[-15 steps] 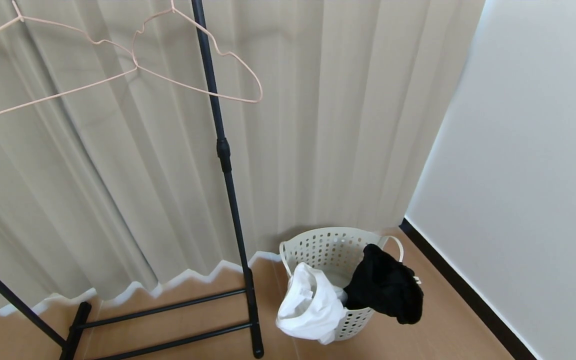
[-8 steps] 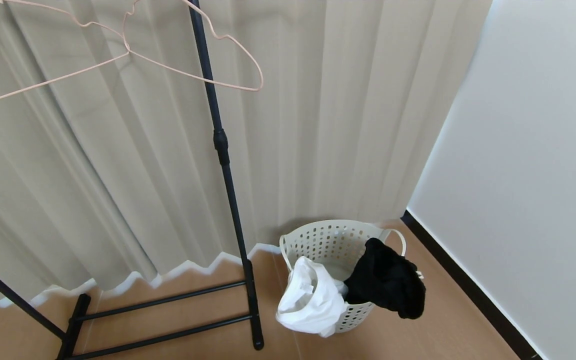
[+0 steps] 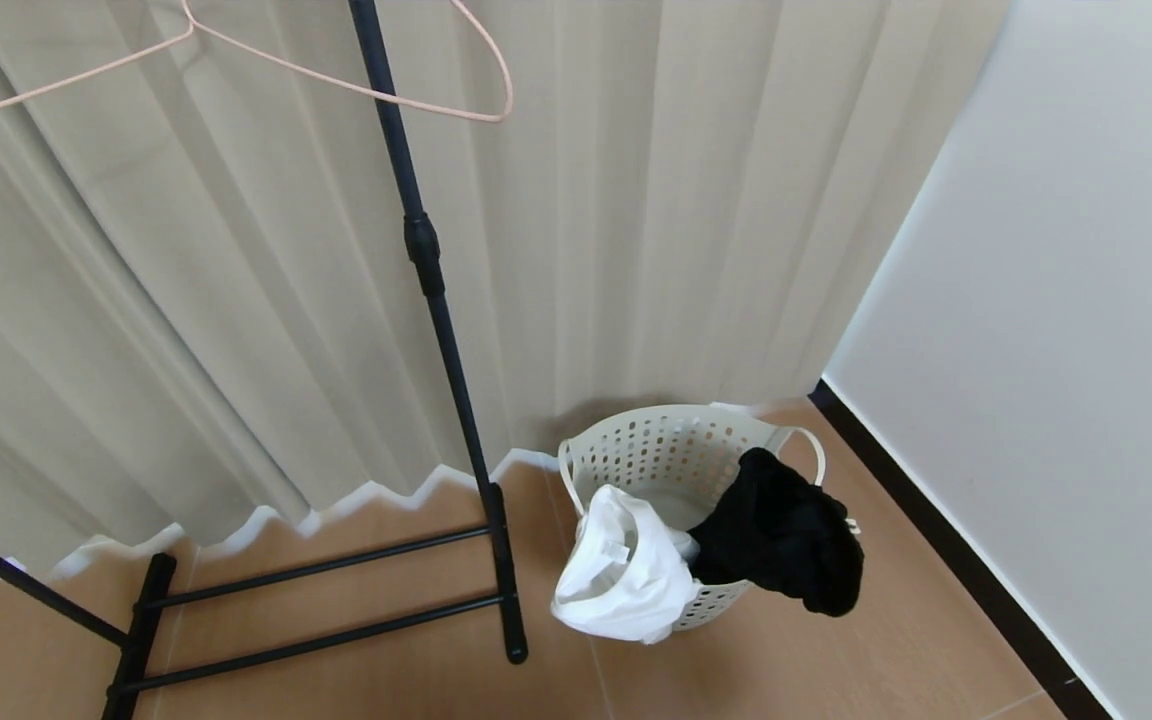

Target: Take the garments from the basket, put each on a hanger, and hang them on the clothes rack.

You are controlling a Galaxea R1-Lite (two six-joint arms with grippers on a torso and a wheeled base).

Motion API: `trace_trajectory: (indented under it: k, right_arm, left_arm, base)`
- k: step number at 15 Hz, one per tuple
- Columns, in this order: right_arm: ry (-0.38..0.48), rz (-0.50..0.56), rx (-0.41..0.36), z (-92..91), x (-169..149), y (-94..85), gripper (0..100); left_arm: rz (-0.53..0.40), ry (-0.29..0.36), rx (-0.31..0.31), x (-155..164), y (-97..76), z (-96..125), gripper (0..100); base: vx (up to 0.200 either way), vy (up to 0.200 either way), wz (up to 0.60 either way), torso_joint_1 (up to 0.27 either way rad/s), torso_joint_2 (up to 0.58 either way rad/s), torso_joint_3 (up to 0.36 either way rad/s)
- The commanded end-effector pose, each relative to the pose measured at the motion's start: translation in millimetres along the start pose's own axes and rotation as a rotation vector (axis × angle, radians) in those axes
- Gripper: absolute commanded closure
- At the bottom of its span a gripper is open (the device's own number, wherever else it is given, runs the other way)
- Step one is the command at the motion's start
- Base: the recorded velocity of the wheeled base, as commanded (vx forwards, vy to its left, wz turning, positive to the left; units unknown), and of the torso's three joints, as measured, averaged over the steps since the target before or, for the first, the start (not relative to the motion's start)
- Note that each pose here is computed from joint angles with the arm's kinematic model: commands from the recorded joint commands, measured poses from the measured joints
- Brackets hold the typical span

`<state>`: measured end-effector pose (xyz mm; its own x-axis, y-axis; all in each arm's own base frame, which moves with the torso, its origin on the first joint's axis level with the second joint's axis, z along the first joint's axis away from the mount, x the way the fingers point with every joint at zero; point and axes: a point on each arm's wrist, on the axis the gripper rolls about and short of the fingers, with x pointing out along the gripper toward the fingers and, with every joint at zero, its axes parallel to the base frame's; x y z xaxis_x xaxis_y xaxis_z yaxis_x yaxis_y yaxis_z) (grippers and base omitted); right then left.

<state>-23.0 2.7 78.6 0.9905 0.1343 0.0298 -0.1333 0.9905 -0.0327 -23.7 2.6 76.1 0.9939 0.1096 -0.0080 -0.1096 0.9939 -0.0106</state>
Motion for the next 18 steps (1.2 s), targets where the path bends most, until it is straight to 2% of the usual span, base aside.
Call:
trace_trajectory:
  k: [1, 18]
  right_arm:
    - [-0.001, 0.0, 0.0, 0.0, 0.0, 0.0, 0]
    - [-0.001, 0.0, 0.0, 0.0, 0.0, 0.0, 0]
  left_arm:
    - [0.001, 0.001, -0.001, 0.1, 0.0, 0.1, 0]
    - [-0.001, 0.001, -0.004, 0.1, 0.0, 0.1, 0]
  base:
    - [0.0, 0.0, 0.0, -0.002, 0.0, -0.207]
    - [0.0, 0.0, 0.0, 0.005, 0.0, -0.199]
